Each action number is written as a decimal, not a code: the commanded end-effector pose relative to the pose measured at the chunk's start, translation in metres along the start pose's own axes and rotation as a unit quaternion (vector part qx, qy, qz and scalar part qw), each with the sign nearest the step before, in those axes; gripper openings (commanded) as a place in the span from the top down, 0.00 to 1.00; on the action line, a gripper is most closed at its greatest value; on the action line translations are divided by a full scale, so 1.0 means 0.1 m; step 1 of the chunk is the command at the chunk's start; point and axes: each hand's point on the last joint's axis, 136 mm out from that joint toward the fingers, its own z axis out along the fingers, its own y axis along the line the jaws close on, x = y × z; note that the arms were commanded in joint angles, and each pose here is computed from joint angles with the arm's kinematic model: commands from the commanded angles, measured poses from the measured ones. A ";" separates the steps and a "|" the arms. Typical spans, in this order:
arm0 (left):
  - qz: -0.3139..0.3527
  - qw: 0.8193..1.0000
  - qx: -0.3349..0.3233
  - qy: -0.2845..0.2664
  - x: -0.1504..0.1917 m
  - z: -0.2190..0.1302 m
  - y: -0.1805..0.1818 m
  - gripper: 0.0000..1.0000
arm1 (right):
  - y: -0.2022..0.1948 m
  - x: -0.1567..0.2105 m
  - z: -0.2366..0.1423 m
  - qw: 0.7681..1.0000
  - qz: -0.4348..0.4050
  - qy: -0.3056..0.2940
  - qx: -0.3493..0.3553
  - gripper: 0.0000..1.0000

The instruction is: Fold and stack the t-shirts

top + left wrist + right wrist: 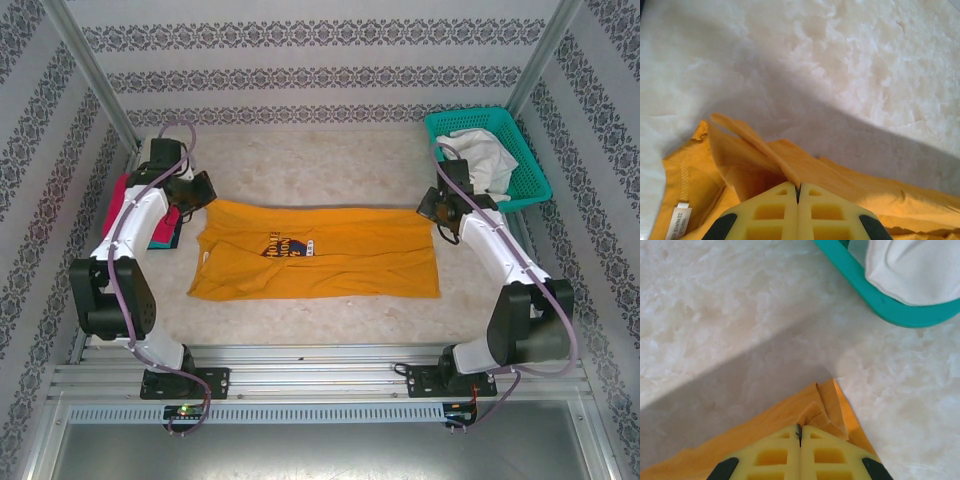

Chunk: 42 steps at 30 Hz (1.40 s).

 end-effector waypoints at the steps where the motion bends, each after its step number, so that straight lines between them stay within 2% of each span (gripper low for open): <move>1: 0.011 1.000 0.004 0.016 0.12 -0.07 0.05 1.00 | -0.09 0.09 -0.06 1.000 -0.005 0.007 0.005 1.00; 15: 0.001 0.999 -0.021 0.044 0.58 -0.24 0.26 1.00 | -0.32 0.48 -0.17 0.999 0.001 0.036 0.012 1.00; 32: -0.021 0.997 -0.026 0.062 0.94 -0.42 0.37 1.00 | -0.61 0.88 -0.28 0.998 0.007 0.061 0.031 1.00; 42: -0.031 0.994 -0.061 0.086 1.17 -0.28 0.67 1.00 | -0.75 1.14 -0.16 0.995 0.015 0.087 0.044 1.00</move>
